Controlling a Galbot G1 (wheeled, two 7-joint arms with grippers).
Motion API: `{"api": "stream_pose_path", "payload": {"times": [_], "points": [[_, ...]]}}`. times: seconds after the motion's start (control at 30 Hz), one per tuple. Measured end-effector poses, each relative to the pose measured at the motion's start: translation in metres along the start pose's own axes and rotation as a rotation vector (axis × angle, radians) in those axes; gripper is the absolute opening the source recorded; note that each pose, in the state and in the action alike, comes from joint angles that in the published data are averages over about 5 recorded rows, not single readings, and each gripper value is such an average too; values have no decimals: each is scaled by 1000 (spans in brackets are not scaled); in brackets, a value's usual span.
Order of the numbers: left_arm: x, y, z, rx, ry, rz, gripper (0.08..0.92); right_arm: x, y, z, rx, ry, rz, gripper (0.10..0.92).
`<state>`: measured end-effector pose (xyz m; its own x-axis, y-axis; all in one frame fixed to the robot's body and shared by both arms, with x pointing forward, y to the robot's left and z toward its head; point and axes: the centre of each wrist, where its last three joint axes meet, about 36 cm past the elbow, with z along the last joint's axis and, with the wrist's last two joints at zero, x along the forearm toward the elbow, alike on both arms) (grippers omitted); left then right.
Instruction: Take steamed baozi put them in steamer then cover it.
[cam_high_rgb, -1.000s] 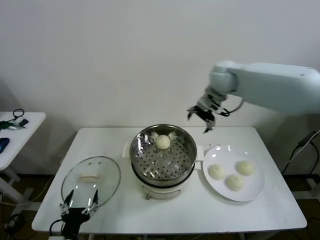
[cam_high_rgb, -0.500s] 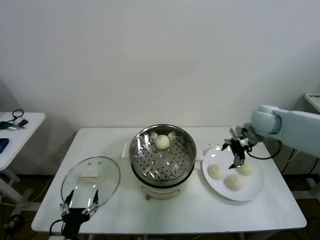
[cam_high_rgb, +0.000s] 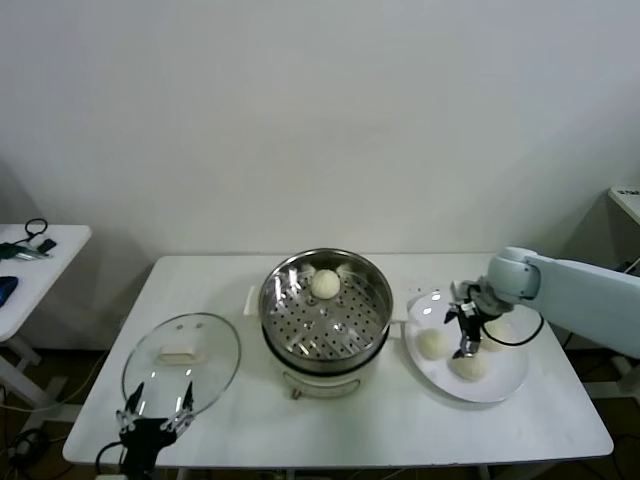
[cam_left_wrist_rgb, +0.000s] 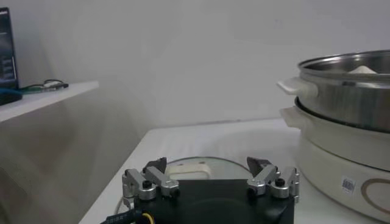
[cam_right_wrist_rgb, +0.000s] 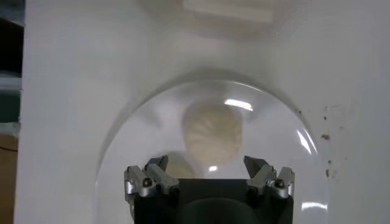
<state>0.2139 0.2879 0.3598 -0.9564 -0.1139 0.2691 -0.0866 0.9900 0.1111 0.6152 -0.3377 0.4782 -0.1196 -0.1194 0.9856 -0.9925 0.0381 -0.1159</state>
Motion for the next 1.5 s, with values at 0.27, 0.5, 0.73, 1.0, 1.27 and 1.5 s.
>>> {"api": "stream_pose_path", "payload": {"times": [0.27,0.5,0.73,1.0,1.27,1.5], "points": [[1,0,1,3,1,-4,823,-21,-6,-10,-7,2,-8,823],[1,0,0,3,0,-6,823,-27,-11,-17,-10,-1,-3,720],[1,-1,0,4,0,-5,823,-23,-13,-19,-8,-15,-7,633],[1,-2,-2,2,-4,-4,823,30,-29,-14,10,-30,7,636],[-1,-6,-3,1,-9,9,823,137,-52,-41,60,-65,61,636],[-1,-5,-4,-6,-11,14,823,206,-45,-112,131,-157,90,636]]}}
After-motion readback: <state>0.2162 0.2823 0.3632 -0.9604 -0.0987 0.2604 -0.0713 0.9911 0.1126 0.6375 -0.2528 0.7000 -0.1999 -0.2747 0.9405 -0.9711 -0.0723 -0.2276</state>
